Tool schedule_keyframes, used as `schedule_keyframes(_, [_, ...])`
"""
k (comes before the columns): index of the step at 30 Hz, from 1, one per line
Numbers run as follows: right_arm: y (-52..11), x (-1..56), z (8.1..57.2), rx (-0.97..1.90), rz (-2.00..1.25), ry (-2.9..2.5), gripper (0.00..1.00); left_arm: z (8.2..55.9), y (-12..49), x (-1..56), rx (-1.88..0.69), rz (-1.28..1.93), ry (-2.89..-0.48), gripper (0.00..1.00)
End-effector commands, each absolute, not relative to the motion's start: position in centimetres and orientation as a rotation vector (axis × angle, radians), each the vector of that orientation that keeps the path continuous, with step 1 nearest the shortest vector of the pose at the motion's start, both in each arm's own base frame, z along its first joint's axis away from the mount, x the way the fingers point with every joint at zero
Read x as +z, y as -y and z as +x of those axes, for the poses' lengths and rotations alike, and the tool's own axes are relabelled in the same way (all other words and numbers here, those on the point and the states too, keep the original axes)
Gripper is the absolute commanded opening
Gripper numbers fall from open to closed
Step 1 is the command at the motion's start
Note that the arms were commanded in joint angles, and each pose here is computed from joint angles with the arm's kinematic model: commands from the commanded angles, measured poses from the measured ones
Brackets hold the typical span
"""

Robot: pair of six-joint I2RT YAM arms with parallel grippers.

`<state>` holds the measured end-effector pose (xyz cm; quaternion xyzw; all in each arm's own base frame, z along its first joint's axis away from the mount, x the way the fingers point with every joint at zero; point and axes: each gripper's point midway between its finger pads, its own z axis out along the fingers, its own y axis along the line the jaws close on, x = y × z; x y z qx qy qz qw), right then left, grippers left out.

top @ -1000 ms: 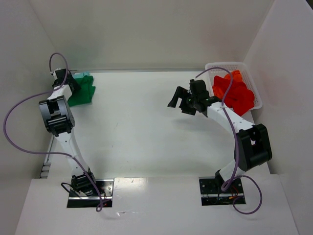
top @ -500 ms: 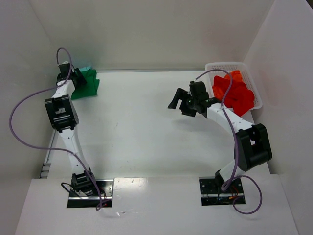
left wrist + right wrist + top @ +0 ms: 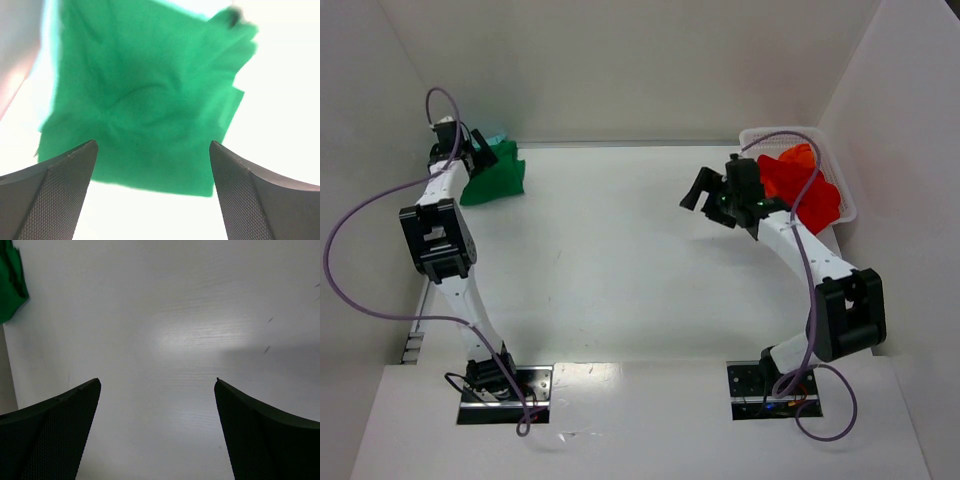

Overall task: Fold and stack the t-shirts
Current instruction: Put the neatly folded tshirt into the corner of the board with the left arm

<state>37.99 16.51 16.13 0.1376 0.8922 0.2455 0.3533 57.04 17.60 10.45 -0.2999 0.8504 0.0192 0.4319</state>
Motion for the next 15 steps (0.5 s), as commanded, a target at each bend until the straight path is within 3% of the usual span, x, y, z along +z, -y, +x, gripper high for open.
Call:
schedule_keyframes(1, [-12.5, 22.6, 40.9, 0.516, 0.371, -2.113, 1.0, 56.9, -18.6, 20.5, 0.013, -0.735, -1.919, 1.0])
schedule_keyframes(8, [-5.2, 27.0, 45.6, 0.267, 0.448, -2.017, 1.0, 55.4, -14.0, 27.8, -0.209, -0.572, -1.889, 1.0])
schedule_keyframes(15, [3.8, 29.8, 48.7, 0.154, 0.554, -1.931, 1.0, 52.2, -5.2, 30.4, -0.308, -0.244, -1.96, 1.0])
